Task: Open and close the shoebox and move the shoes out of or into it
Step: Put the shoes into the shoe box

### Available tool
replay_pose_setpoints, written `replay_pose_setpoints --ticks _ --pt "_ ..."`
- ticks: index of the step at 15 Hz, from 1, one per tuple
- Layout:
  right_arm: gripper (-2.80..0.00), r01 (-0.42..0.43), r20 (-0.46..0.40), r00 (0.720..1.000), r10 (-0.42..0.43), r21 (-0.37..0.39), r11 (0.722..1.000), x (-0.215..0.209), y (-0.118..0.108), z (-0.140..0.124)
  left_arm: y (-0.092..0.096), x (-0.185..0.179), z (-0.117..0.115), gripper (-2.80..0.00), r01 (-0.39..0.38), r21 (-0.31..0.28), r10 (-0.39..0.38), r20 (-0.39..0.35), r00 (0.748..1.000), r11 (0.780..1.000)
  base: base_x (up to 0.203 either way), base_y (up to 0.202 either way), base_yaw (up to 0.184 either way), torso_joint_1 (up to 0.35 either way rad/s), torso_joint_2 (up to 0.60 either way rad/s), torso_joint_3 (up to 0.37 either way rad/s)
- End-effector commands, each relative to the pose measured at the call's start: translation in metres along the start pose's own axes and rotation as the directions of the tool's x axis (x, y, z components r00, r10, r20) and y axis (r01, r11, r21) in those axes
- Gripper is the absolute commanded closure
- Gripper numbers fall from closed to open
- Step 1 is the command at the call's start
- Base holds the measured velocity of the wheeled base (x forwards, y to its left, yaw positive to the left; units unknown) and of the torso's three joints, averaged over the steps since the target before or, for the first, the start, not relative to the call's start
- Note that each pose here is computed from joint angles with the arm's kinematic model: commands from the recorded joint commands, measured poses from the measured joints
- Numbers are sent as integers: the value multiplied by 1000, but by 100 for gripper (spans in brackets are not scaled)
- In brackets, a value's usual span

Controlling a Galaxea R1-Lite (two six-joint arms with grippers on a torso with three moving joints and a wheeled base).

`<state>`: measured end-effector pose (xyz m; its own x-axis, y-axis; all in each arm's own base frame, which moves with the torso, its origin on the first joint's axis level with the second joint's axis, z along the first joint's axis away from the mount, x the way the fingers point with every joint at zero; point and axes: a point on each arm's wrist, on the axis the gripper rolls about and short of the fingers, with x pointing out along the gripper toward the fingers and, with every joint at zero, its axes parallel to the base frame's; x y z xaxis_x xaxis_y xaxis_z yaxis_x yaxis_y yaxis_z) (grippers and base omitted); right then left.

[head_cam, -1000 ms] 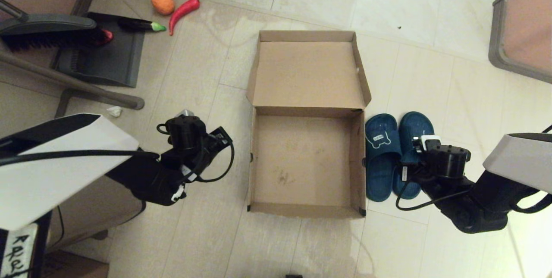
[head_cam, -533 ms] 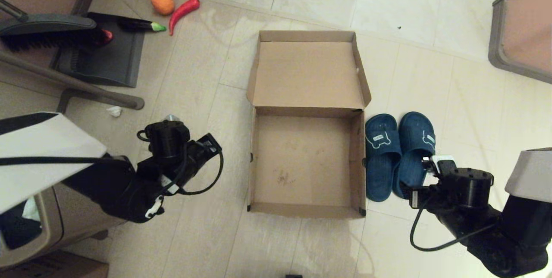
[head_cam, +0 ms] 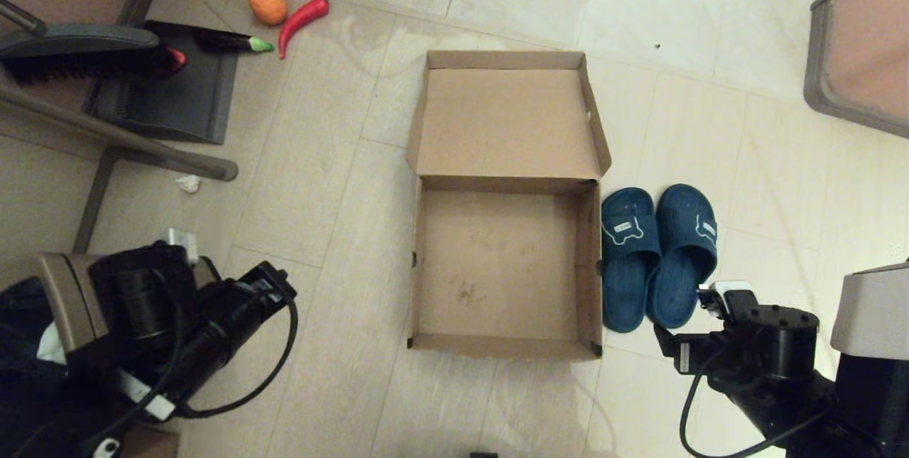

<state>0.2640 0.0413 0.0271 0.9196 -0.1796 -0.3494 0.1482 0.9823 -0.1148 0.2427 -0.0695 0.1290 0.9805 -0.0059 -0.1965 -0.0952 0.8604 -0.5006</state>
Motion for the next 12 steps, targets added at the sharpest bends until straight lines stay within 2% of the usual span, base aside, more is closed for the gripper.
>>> replay_pose_setpoints --ticks 1,4,8,12 --pt "-280 10 1 1000 -10 2 1000 15 4 -4 0 -18 15 0 22 -22 -20 61 998 1000 0 0 0 0 0 0" --pt "-280 23 52 998 -24 12 1000 48 11 0 5 -20 16 0 3 -22 -2 63 998 1000 0 0 0 0 0 0" --pt "-280 53 61 997 -54 9 999 94 16 -16 11 -16 25 0 -23 -34 26 98 995 999 0 0 0 0 0 0" --pt "-280 80 141 986 -84 32 996 120 13 -1 21 -20 33 0 -55 -49 61 130 990 997 0 0 0 0 0 0"
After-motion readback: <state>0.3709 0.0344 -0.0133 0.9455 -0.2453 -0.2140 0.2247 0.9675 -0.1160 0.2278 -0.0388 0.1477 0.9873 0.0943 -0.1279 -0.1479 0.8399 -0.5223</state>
